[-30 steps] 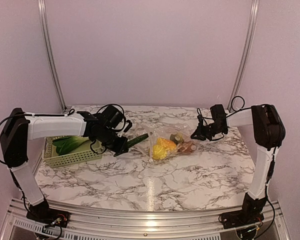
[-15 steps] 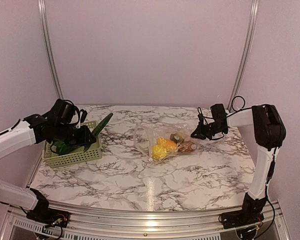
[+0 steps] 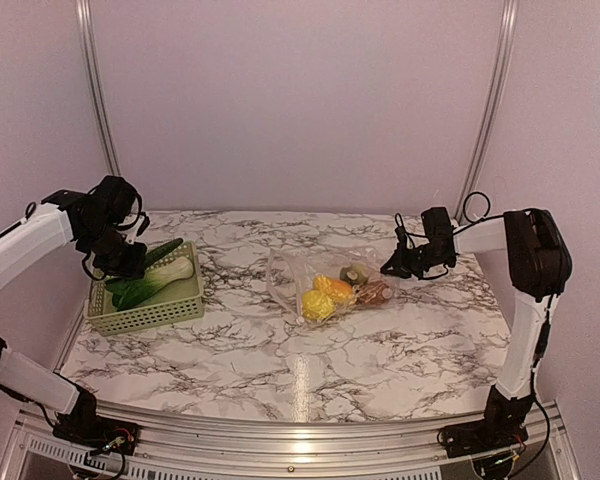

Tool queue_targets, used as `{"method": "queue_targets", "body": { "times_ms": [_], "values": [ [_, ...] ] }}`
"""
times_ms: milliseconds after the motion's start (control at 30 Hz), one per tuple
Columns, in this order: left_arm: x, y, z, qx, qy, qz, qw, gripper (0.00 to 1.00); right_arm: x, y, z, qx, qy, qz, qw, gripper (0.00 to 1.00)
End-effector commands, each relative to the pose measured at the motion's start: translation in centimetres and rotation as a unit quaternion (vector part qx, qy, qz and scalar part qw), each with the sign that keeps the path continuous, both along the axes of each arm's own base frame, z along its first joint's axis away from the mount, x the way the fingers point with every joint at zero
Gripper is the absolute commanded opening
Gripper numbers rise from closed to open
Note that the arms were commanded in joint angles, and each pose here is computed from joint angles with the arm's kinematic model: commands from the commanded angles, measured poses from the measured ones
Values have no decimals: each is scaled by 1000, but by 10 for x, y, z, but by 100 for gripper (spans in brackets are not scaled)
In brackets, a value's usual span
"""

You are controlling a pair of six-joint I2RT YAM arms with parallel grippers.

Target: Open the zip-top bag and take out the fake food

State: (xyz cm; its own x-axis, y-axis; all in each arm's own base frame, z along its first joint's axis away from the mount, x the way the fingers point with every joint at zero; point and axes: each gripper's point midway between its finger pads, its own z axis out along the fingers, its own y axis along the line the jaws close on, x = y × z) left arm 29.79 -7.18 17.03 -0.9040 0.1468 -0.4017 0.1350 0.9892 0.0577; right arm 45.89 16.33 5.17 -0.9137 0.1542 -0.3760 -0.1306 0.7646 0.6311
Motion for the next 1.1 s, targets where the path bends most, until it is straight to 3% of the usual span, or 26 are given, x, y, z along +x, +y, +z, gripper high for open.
{"method": "queue_targets", "body": {
  "times_ms": [0,267,367,500,633,800,1067],
  "values": [
    [-9,22,-13,96,84,-112,985,19,4,-3,3,5,-5,-1,1000,0],
    [8,18,-36,116,111,-195,968,25,7,-2,4,8,-4,-2,1000,0],
    [20,22,-50,131,125,-197,963,35,7,-1,4,10,-3,-3,1000,0],
    [36,26,-57,150,134,-181,963,57,9,-2,6,9,-5,-3,1000,0],
    [60,22,-37,143,91,-151,974,63,7,-2,8,9,-6,-1,1000,0],
    [83,-27,4,13,-22,-131,991,64,6,0,12,16,-6,1,1000,0],
    [74,-131,14,-164,-124,-193,959,62,4,1,14,20,-6,4,1000,0]
  ]
}}
